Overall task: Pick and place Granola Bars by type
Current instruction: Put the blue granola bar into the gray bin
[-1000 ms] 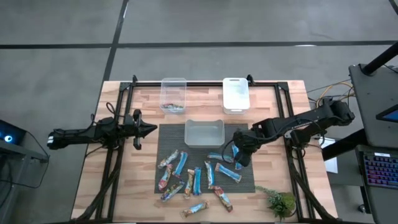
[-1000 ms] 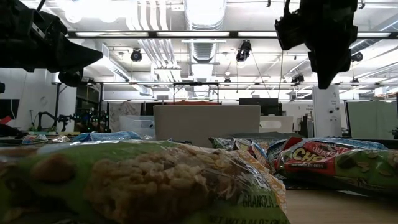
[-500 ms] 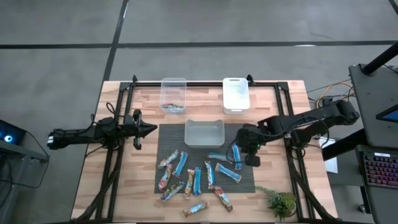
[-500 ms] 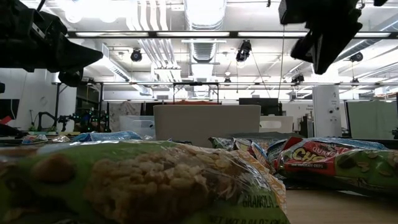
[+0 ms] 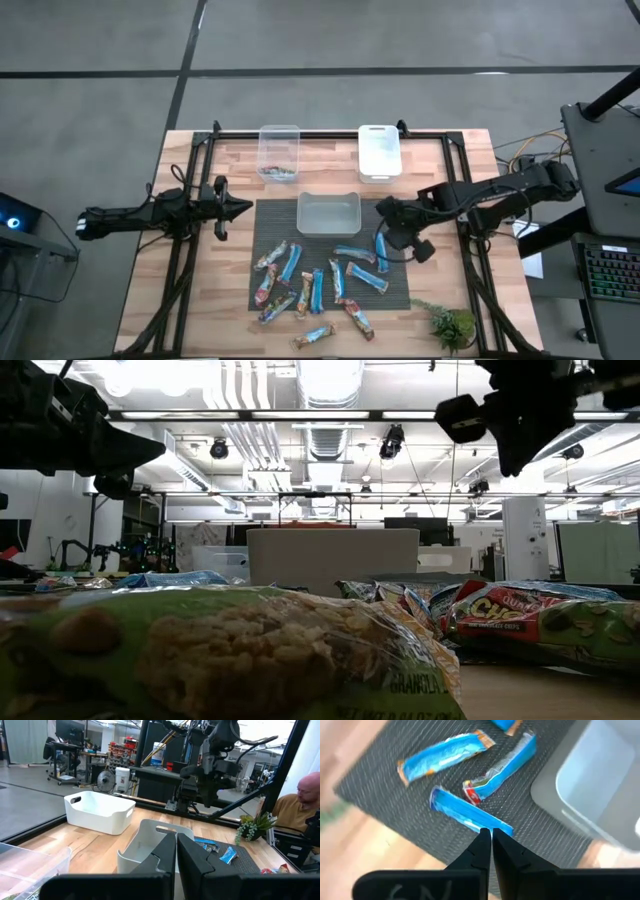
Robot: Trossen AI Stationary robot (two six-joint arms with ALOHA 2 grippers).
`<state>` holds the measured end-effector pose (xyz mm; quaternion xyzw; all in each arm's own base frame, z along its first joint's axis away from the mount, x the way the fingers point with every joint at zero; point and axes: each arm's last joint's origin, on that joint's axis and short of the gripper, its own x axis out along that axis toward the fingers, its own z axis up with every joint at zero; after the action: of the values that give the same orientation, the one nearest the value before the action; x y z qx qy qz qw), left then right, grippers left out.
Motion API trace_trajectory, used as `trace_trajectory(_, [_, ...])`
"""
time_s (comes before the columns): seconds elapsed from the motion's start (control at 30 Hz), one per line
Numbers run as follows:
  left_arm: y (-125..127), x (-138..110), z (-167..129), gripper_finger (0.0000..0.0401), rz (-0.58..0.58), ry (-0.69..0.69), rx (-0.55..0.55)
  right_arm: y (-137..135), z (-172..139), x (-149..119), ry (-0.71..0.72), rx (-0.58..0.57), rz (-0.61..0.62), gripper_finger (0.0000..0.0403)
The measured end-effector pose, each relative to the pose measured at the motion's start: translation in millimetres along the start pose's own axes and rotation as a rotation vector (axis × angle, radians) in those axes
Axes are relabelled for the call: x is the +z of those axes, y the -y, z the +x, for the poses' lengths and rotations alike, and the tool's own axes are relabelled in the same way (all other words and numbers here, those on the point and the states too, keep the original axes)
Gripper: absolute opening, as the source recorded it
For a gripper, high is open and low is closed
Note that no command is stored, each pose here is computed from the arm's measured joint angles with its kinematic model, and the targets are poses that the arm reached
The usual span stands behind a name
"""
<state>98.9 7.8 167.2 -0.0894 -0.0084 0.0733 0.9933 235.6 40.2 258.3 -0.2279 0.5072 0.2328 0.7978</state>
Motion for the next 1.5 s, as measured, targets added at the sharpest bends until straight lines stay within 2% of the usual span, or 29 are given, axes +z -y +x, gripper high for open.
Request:
trace_trajectory(0.37, [0,0,0,0.0,0.0,0.0,0.0,9,0,-6,-0.008,-0.014,-0.446,0.0009])
trace_trajectory(0.57, [0,0,0,0.0,0.0,0.0,0.0,10,2,-8,0.014,0.014,-0.587,0.0009])
trace_trajectory(0.73, [0,0,0,0.0,0.0,0.0,0.0,8,8,-12,0.033,0.059,-0.65,0.0009])
trace_trajectory(1.03, [0,0,0,0.0,0.0,0.001,0.0,10,26,-9,0.063,0.101,-0.649,0.0018])
trace_trajectory(1.33, [0,0,0,0.0,0.0,0.0,0.001,13,40,-6,0.075,0.143,-0.647,0.0107])
trace_trajectory(1.5, [0,0,0,0.0,0.0,0.0,0.0,12,50,-5,0.06,0.169,-0.709,0.0161])
